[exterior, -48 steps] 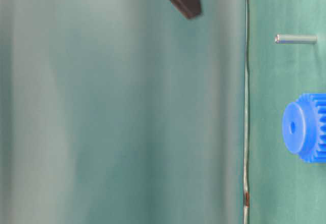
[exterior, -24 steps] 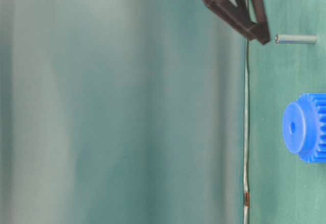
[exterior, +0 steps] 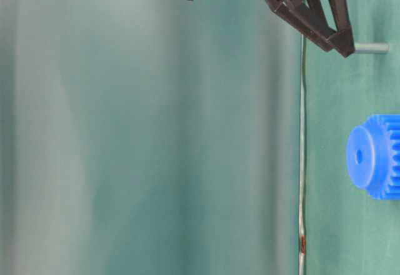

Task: Insert the shaft placed at a random location into the center hole of the medium gear at another random location.
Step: 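Lower the right gripper around the shaft and close to grasp it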

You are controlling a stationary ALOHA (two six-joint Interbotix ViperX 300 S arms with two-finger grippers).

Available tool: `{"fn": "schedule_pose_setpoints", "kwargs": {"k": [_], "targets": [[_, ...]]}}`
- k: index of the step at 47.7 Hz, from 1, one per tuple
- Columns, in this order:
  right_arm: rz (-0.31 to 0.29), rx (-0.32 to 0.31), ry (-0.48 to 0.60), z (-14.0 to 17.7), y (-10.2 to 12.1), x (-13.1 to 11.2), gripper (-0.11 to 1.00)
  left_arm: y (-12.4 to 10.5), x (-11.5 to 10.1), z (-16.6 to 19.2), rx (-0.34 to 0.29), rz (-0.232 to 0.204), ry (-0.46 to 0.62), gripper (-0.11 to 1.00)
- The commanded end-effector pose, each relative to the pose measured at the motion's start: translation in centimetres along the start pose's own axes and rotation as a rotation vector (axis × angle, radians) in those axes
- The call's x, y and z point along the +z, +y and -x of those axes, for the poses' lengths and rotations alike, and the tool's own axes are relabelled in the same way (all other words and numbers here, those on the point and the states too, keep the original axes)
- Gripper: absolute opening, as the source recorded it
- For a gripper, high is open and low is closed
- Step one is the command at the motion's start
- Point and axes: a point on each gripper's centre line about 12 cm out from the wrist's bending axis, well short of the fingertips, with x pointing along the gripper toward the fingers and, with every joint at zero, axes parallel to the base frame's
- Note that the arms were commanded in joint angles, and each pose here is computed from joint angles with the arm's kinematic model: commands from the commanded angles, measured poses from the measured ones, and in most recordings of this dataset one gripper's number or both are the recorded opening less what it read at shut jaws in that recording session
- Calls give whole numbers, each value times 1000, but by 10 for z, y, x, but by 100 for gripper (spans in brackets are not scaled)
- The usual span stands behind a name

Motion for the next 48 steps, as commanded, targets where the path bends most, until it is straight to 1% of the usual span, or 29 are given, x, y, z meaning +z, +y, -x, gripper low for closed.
{"fn": "schedule_pose_setpoints", "kwargs": {"k": [1,5,9,13,18,20,35,42,48], "targets": [[-9,-3,-40,-3,-1,11,78,0,9,-2,-1,-2,-23,0],[-9,-3,-38,-3,-1,11,72,0,9,-2,-1,-2,-23,0],[-9,-3,-40,-3,-1,11,62,0,9,-2,-1,-2,-23,0],[-9,-3,-40,-3,-1,11,44,0,9,-2,-1,-2,-21,0],[-4,-1,-34,-3,0,10,18,0,9,-2,-1,-2,-21,0],[-4,-1,-34,-3,0,10,13,0,9,-2,-1,-2,-21,0],[-4,-2,-40,-2,-1,13,13,0,9,-2,-2,-2,-20,0],[-8,0,-64,5,0,25,13,0,9,-2,-1,-2,-18,0],[-11,3,-81,16,0,42,13,-1,9,-2,-2,-2,-20,0]]}}
